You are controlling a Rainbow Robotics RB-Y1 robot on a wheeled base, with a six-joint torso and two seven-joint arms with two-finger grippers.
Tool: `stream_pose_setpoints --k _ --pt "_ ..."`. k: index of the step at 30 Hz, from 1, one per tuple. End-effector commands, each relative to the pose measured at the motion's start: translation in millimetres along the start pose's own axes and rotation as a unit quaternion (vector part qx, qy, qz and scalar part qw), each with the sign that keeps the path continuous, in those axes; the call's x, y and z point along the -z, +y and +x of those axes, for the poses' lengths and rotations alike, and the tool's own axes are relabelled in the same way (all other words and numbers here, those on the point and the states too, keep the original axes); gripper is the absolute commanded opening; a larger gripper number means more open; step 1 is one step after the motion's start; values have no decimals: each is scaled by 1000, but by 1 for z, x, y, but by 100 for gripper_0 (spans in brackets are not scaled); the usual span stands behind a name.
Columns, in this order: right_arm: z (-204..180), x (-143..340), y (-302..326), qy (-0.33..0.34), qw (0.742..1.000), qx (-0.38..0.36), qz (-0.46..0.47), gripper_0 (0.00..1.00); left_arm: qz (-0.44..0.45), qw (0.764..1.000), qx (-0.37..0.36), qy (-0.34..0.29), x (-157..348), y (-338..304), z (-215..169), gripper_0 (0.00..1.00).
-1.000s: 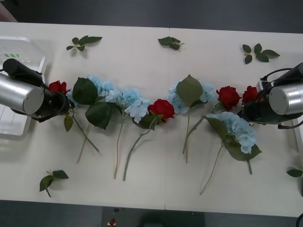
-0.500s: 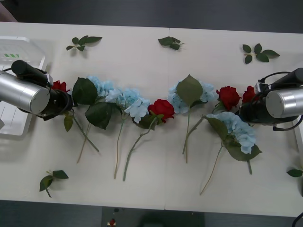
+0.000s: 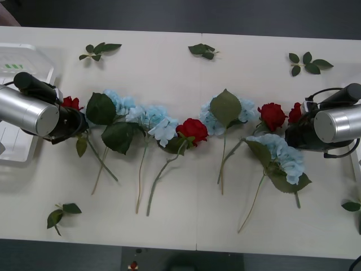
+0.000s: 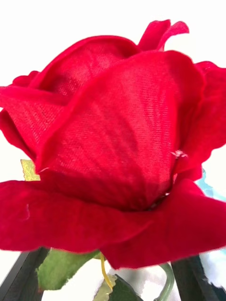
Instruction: Put the red flowers into the right box and the blue flowers into the left box
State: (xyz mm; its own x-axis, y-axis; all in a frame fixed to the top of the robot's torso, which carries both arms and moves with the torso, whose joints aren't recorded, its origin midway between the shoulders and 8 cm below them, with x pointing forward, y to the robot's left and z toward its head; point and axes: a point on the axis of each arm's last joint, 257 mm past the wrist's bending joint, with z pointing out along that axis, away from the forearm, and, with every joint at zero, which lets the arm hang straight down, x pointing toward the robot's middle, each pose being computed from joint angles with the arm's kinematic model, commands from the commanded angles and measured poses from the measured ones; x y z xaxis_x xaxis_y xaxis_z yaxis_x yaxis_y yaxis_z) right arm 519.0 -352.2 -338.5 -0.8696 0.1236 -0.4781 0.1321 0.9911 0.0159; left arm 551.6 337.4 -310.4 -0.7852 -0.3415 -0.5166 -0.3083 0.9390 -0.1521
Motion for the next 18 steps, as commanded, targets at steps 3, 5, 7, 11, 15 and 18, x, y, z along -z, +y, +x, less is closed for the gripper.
stream_pose_setpoints --k 3,5,7,11,15,18 --pt "-13 5 4 -15 1000 -14 0 0 -13 1000 1 2 0 9 -1 65" --pt "-13 5 3 -15 1000 -15 0 0 -15 1000 1 4 -2 11 0 46" --pt "-13 6 3 -15 1000 -15 1 0 -19 1000 2 6 -3 14 2 34" --pt "-25 14 -2 -28 1000 -11 3 0 -20 1000 4 11 -6 16 6 4" --pt "-40 29 -7 -41 999 -5 4 0 -19 1000 3 8 -5 15 3 0" --pt "-54 48 -12 -56 998 3 8 0 -17 1000 2 6 -3 12 0 0"
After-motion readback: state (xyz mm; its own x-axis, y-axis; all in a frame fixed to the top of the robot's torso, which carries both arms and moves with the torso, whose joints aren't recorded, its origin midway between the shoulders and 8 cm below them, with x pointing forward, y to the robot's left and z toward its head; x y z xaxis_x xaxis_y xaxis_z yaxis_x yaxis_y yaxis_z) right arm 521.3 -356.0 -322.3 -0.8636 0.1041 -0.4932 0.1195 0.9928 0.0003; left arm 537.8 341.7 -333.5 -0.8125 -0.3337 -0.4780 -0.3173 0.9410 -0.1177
